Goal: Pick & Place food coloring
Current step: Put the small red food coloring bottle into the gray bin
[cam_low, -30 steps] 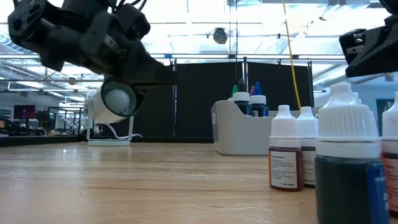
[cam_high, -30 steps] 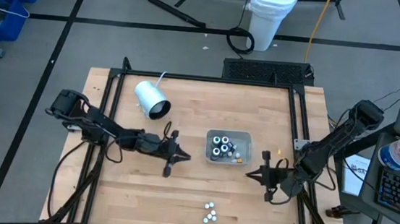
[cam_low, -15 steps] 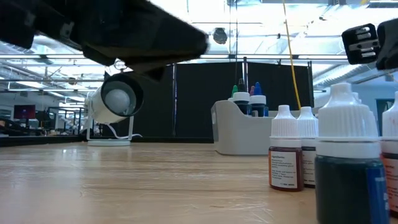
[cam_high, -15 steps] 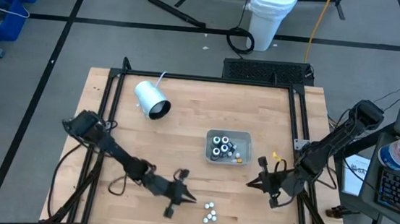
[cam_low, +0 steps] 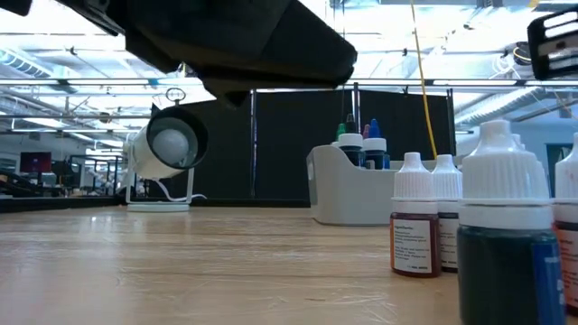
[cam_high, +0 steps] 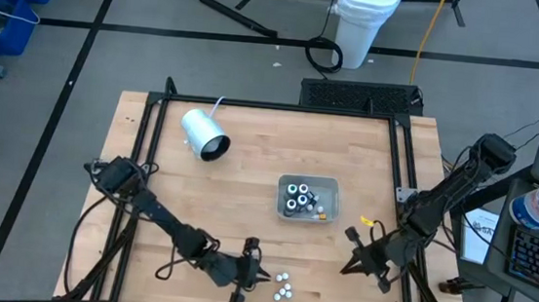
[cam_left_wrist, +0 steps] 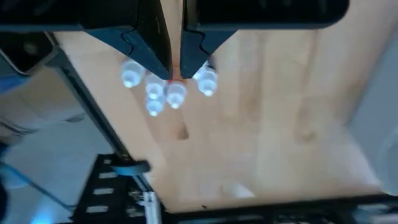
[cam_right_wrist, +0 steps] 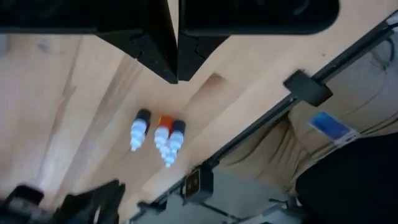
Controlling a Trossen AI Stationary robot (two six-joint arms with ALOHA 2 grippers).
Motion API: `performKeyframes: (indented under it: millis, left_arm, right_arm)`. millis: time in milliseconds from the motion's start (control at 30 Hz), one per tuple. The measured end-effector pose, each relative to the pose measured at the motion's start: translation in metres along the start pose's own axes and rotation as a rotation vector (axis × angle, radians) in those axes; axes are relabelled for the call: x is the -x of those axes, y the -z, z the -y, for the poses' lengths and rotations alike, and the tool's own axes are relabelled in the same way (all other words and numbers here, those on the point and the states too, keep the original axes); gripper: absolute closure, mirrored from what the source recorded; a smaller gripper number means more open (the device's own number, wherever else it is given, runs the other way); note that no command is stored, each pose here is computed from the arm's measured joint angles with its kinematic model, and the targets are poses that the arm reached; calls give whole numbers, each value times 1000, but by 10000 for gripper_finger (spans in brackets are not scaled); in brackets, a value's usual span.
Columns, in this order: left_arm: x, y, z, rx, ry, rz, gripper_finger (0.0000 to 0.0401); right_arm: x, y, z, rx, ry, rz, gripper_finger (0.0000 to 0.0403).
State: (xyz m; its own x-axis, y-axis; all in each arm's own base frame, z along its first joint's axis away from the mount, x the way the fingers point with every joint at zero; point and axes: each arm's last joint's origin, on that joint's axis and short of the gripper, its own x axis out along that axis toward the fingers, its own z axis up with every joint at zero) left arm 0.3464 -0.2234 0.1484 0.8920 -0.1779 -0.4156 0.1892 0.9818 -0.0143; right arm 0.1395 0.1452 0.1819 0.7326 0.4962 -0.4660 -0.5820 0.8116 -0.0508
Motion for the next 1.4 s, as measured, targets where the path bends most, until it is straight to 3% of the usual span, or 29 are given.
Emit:
performKeyframes:
  millis: [300, 533, 733, 800, 867, 967, 1167, 1400]
  left_arm:
    - [-1, -1, -2, 101, -13, -5, 366]
    - [-3, -3, -8, 23, -82, 16, 366]
    - [-6, -15, -20, 11, -122, 110, 366]
    - [-6, -15, -22, 92, -115, 117, 366]
    - [-9, -14, -25, 160, -79, 69, 366]
    - [-21, -17, -24, 203, -109, -14, 366]
    - [-44, -28, -15, 48, -142, -122, 366]
    - [-46, -21, -10, 75, -88, -164, 357]
  right_arm:
    - [5, -4, -4, 75, -17, 37, 403]
    - [26, -13, -6, 100, 125, 126, 403]
    - [36, 4, -4, 103, 115, 164, 403]
    - [37, 7, -3, 97, 116, 193, 403]
    - [39, 10, -2, 94, 116, 224, 403]
    - [41, 11, -1, 90, 116, 261, 403]
    - [44, 8, -1, 73, 113, 301, 403]
    - [44, 9, -1, 36, 105, 296, 403]
